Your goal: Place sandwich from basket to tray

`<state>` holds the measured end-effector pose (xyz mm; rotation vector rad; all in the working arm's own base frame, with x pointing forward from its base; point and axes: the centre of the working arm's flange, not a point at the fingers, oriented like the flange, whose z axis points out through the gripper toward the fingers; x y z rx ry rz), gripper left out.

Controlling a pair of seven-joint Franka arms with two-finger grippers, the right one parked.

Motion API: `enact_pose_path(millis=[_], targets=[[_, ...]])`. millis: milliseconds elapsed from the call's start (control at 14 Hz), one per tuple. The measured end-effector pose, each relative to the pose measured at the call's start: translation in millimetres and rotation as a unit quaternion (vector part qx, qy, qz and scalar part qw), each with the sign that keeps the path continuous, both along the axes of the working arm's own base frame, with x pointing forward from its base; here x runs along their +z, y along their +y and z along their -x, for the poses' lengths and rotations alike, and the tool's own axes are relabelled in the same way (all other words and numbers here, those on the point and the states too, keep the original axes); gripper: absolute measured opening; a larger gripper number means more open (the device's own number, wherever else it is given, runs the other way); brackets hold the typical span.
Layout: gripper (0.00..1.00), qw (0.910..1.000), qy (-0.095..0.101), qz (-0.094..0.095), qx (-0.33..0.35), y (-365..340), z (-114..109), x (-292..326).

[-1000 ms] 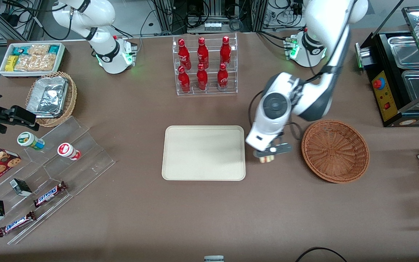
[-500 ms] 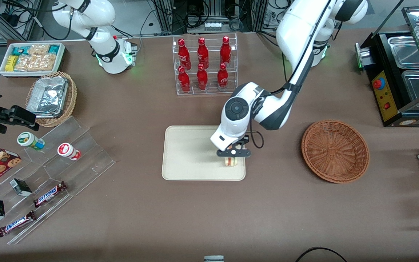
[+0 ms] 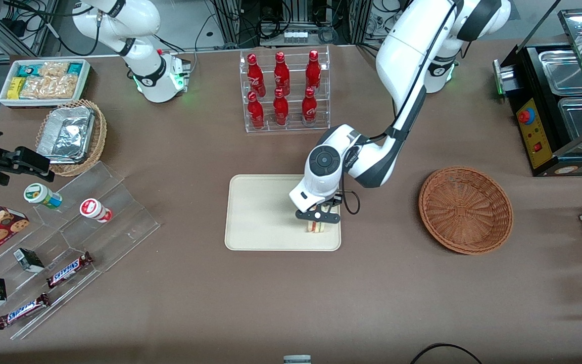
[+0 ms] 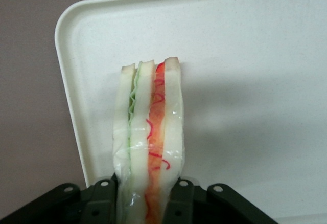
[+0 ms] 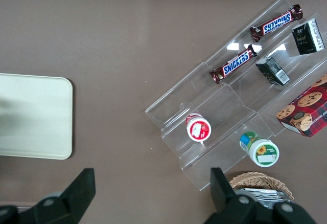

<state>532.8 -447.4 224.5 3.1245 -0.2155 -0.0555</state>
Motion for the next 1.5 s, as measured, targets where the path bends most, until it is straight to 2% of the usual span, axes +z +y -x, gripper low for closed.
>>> enact_pose_path(millis=[143,357,429,571,714,1143,1357,1500], targets=[[0.55,1.0000,0.000,0.000,0.001,0,0,0],[0.57,0.9998,-0.001,0.001,0.020,1,-2,1],[0.63,0.9997,-0.002,0.001,0.026,1,-3,3],[0.79,0.9993,-0.008,0.004,0.037,3,-11,15],[0.99,0.9985,-0.002,-0.006,0.054,16,-22,47],[1.00,0.9910,0.005,-0.023,0.132,137,-60,198],[1.00,0.9925,0.022,-0.032,0.116,213,-66,245],[1.00,0.9928,0.019,-0.028,0.115,256,-69,269]])
